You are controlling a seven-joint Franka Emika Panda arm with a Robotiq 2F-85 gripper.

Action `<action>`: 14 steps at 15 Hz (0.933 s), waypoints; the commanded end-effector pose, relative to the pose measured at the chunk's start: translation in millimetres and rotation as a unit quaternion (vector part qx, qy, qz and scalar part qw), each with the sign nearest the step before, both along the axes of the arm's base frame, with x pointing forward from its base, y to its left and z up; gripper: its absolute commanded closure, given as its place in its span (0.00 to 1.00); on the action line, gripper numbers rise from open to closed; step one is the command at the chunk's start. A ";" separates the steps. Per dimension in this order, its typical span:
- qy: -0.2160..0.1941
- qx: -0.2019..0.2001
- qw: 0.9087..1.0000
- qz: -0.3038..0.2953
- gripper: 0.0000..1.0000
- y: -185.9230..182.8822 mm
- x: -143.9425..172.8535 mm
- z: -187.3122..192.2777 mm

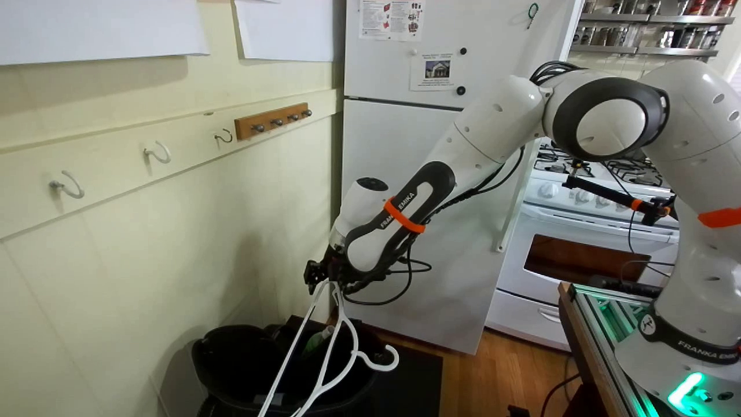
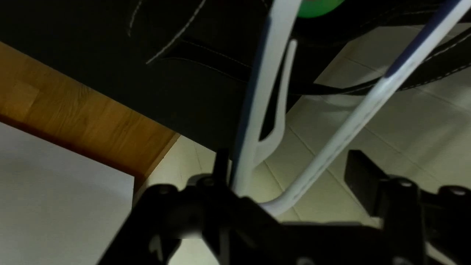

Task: Hang up the coat hanger

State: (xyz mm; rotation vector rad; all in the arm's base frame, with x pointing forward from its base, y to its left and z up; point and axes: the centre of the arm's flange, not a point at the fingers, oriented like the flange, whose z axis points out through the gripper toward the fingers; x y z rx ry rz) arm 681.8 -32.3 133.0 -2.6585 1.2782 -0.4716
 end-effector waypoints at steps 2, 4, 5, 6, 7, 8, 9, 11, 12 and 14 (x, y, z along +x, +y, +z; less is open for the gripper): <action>-0.002 0.003 1.000 -0.016 0.41 4.2 7.6 -2.6; -0.003 0.002 1.000 -0.017 0.39 3.7 8.4 -1.5; -0.004 0.001 1.000 -0.016 0.37 3.6 8.3 -1.0; -0.003 -0.001 1.000 -0.016 0.36 3.3 8.4 -0.6; -0.003 -0.002 1.000 -0.016 0.34 3.0 8.3 -0.4; -0.003 -0.002 1.000 -0.017 0.35 2.7 8.4 -0.3; -0.002 -0.002 1.000 -0.017 0.33 2.5 8.3 -0.1; -0.002 -0.003 1.000 -0.018 0.37 2.0 8.3 0.5; -0.002 -0.003 1.000 -0.018 0.37 1.9 8.3 0.6; -0.002 -0.003 1.000 -0.019 0.43 1.8 8.2 0.6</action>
